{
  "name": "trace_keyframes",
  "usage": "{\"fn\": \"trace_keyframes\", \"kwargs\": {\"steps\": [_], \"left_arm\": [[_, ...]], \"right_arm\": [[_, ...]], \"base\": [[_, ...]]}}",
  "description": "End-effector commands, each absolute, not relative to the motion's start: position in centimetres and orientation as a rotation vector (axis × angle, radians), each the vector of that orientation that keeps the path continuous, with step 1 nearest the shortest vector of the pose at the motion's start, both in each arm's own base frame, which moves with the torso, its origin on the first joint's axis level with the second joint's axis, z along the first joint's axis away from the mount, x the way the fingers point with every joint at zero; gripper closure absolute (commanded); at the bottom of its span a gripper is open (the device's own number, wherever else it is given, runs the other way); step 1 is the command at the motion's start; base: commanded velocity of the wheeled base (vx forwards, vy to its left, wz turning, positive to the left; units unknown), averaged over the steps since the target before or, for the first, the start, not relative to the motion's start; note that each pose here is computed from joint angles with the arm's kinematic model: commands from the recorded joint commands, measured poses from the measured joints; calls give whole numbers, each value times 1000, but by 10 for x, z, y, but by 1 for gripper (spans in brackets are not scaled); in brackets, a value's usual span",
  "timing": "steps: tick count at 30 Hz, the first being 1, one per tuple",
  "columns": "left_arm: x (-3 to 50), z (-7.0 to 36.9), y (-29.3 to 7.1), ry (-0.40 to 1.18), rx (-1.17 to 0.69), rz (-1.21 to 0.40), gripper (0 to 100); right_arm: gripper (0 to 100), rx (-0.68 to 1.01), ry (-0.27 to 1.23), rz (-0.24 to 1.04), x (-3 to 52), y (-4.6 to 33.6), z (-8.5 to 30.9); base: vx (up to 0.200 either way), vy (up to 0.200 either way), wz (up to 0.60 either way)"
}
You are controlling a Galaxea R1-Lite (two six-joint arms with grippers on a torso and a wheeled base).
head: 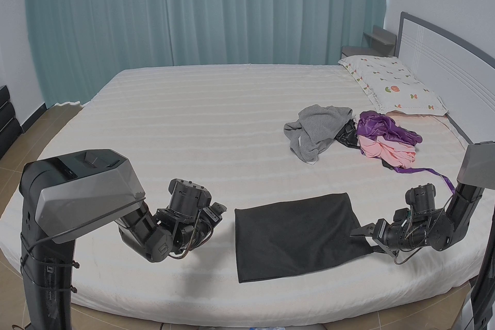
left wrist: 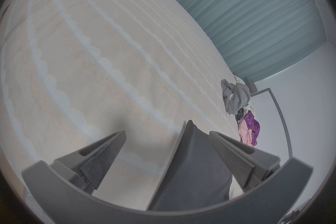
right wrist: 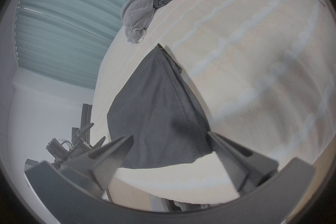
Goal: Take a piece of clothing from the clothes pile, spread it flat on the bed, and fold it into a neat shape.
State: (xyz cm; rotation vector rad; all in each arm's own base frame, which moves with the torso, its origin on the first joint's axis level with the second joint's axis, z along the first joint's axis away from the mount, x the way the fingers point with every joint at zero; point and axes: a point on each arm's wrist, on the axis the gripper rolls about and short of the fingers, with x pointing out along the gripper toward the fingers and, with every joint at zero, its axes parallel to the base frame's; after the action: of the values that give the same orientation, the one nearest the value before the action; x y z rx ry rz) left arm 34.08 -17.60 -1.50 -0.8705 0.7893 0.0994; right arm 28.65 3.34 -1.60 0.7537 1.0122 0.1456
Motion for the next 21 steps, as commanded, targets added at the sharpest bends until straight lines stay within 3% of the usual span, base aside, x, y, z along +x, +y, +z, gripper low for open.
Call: {"fn": "trace_keyframes", "kwargs": {"steps": [1, 21], "left_arm": [[338, -9, -175, 782, -876, 94, 0], [336, -12, -174, 791, -868, 100, 0]], "right_arm": [[100, 740, 1021, 138, 280, 31, -16], [100, 626, 1010, 53, 272, 17, -22]], "base": [[0, 0, 0], [0, 0, 0]]}}
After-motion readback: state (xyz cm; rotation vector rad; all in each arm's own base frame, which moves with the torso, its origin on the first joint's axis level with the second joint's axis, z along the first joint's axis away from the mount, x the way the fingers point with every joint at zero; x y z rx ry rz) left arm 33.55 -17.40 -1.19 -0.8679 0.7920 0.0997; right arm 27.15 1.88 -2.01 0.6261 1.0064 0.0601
